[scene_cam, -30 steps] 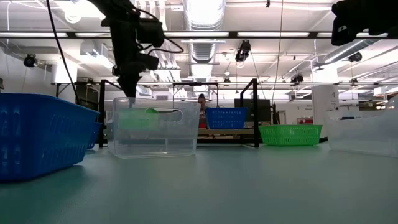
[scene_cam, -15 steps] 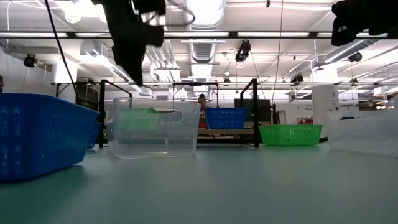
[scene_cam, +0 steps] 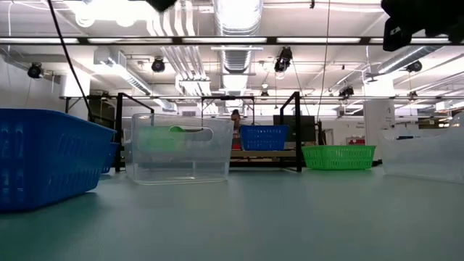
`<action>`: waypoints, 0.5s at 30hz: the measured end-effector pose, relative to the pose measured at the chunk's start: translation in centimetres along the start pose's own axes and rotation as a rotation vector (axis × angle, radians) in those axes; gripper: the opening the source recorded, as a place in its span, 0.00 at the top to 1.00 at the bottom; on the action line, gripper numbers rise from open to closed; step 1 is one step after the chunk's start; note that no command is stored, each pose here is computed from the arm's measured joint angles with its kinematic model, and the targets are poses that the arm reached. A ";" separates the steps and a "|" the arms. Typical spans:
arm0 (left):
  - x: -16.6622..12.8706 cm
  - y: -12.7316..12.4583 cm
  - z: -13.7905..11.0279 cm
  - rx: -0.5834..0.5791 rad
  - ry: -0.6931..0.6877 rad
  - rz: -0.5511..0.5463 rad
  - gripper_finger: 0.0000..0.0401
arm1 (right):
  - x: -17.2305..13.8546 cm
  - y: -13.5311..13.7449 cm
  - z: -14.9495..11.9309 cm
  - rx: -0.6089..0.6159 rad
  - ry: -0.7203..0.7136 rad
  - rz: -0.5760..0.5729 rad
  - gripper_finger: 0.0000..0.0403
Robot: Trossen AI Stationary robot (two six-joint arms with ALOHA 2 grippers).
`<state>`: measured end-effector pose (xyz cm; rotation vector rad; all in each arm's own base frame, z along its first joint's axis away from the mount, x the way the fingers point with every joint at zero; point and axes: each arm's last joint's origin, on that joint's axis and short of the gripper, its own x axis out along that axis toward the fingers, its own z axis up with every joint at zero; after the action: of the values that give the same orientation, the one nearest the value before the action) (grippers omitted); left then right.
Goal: Stack baskets on shelf by color
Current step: Put the middle transparent bin on the shelf
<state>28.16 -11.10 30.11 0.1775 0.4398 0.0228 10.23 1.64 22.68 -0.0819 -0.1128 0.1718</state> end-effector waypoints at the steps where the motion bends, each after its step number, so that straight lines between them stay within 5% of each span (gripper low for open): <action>1: -0.1 -0.9 -0.3 0.041 -0.034 -0.006 1.00 | 0.4 0.0 0.1 -0.002 -0.007 -0.001 0.87; 7: -1.6 -3.0 -1.6 0.167 -0.192 0.028 1.00 | 4.3 -0.1 -0.6 -0.014 0.087 0.009 0.75; 15: -4.7 -0.9 -3.6 0.169 -0.219 0.179 1.00 | 10.4 -0.3 1.9 -0.047 0.175 0.027 0.64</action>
<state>22.36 -11.71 28.77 0.3816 0.2054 0.1412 20.28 3.28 25.66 -0.1449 0.0585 0.1882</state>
